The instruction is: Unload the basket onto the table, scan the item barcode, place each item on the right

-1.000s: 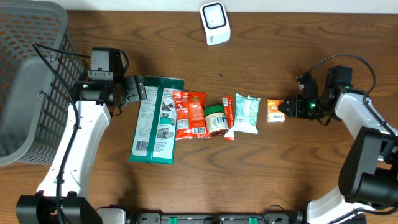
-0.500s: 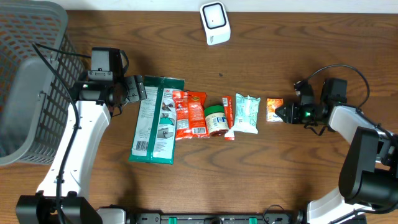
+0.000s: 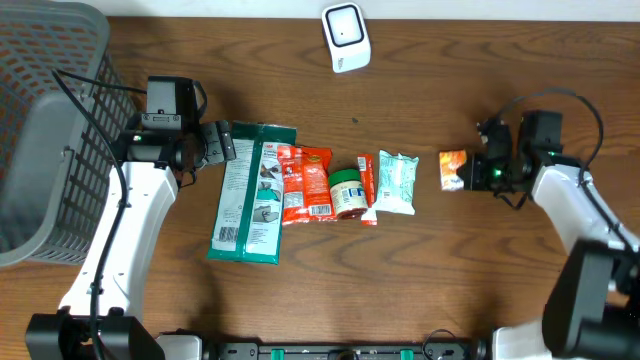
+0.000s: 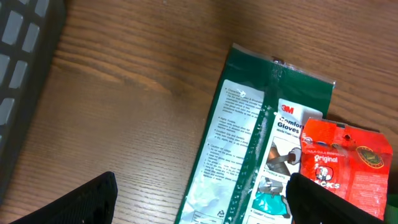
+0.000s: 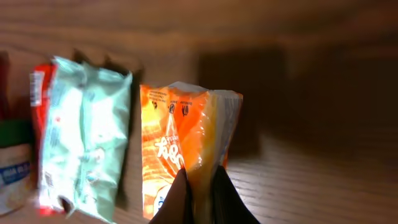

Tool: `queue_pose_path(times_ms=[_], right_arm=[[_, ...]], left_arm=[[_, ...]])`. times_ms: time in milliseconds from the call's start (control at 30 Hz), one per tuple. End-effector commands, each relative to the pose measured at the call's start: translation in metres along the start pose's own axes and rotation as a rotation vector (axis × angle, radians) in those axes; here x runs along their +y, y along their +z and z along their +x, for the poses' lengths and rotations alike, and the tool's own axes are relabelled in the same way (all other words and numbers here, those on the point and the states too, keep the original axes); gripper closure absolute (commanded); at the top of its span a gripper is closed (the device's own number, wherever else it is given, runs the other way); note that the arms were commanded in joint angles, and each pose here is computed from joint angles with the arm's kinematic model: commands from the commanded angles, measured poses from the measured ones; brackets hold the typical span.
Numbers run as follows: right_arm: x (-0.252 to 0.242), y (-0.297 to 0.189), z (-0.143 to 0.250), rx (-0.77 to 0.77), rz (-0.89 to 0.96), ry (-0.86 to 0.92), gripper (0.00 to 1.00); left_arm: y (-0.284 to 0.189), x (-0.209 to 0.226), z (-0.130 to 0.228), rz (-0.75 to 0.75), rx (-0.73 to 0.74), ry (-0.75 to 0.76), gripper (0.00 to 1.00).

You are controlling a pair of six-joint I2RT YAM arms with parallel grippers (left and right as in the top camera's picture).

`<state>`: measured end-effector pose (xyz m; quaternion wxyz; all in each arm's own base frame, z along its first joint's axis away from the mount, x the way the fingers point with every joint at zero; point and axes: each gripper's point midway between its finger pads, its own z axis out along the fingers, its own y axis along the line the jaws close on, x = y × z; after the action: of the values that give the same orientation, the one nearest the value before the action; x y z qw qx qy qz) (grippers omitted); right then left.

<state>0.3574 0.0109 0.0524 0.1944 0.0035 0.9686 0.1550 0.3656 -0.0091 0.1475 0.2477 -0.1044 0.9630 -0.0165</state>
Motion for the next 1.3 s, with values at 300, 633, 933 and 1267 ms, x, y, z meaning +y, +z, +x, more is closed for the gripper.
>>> queue_pose_path(times_ms=[300,633,933,1267], right_arm=[[0.011,-0.008,0.011,0.020,0.778,-0.269,0.98],[0.029,0.021,0.026,0.070,0.757,-0.334,0.85],[0.034,0.024,0.026,0.071,0.721,-0.329,0.63],[0.057,0.028,0.019,0.085,0.600,-0.311,0.61]], left_arm=[[-0.004,0.000,-0.005,0.000,-0.014,0.004,0.13],[-0.004,0.000,-0.005,0.000,-0.014,0.005,0.13],[-0.004,0.000,-0.005,0.000,-0.014,0.004,0.13],[-0.004,0.000,-0.005,0.000,-0.013,0.004,0.13]])
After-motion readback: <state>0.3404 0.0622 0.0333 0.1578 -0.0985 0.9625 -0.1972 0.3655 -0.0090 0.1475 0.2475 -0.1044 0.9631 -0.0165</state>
